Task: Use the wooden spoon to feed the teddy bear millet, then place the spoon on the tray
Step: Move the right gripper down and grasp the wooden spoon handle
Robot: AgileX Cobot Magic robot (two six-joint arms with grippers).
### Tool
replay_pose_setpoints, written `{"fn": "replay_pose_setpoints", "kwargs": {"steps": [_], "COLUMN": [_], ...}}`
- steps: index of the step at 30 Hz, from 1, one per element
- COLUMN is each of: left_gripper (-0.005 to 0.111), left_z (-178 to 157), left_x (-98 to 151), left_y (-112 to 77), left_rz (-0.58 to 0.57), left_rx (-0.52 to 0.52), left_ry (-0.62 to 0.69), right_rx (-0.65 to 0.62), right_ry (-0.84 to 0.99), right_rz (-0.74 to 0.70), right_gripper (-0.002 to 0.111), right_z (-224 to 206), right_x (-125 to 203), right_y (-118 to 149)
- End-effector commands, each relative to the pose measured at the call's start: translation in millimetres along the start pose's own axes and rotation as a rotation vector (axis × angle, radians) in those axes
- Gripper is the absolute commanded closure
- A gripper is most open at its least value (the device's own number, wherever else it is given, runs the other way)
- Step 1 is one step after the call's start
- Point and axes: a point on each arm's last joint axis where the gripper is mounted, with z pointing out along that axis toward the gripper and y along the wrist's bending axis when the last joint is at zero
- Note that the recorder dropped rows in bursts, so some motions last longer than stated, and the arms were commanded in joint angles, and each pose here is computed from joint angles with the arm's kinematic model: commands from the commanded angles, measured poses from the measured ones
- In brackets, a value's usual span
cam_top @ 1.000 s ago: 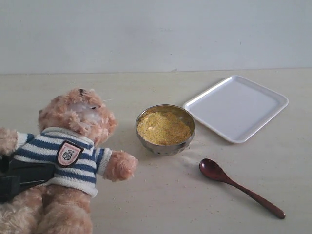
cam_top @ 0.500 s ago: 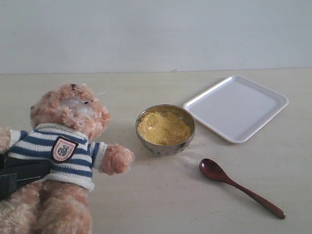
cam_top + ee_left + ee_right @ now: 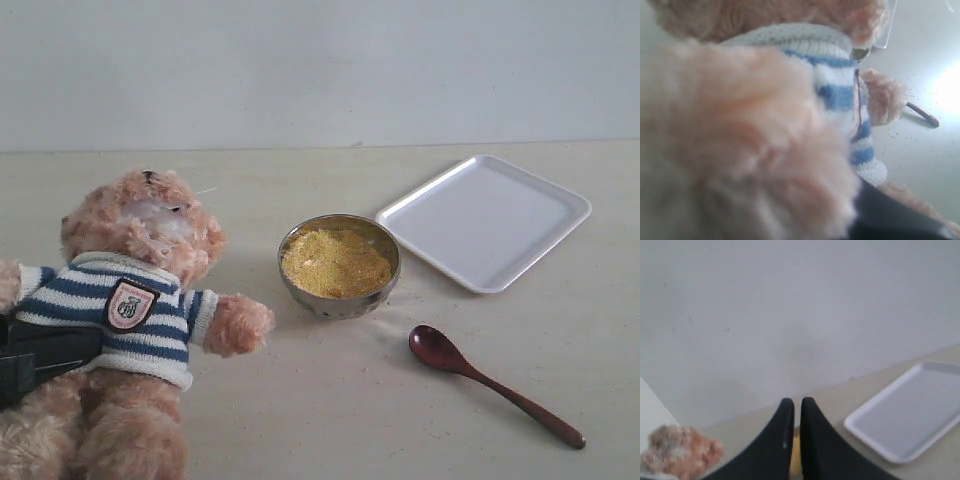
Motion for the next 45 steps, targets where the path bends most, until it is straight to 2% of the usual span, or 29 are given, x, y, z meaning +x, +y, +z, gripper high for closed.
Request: {"fn": "replay_pose_setpoints", "kwargs": {"steps": [1,3,5,9,13,17,23,33,39,45], "left_gripper": [0.102,0.102,0.102,0.102,0.102,0.102,0.102,0.102,0.102,0.102], "left_z": [-1.4,-1.4,-1.4,-1.4,-1.4,-1.4,-1.4,-1.4,-1.4,-1.5], "left_x": [-2.4,-2.5,-2.5,-2.4,-2.4,-2.3,-2.3,-2.4,-2.7,-3.0], "left_y": [0.6,0.8,0.8,0.4,0.4,0.6,1.1,1.5,2.6,3.5], "left_rz": [-0.029,-0.029,-0.029,-0.029,-0.029,-0.028,-0.001,0.012,0.019,0.028], "left_rx": [-0.013,-0.015,-0.015,-0.011,-0.011,-0.013,-0.019,-0.023,-0.036,-0.045], "left_ry": [-0.030,-0.031,-0.031,-0.030,-0.030,-0.029,-0.029,-0.029,-0.032,-0.036], "right_rx": [0.037,0.049,0.035,-0.002,-0.054,-0.025,-0.011,0.018,0.023,0.014], "right_ry": [0.240,0.386,0.532,0.904,1.117,1.141,1.210,1.293,1.281,1.348], "right_rz": [-0.116,-0.230,-0.364,-0.498,-0.555,-0.580,-0.622,-0.736,-0.766,-0.778], "right_gripper": [0.079,0.066,0.060,0.060,0.060,0.060,0.060,0.060,0.060,0.060], "right_z": [10.6,25.1,43.0,89.6,128.8,150.0,152.4,147.1,143.9,148.2], "right_x": [-11.9,-21.1,-31.5,-35.1,-24.2,0.2,23.8,51.2,56.3,71.5], "right_y": [15.3,24.4,34.1,43.3,40.8,22.7,5.2,-20.7,-25.8,-35.5]}}
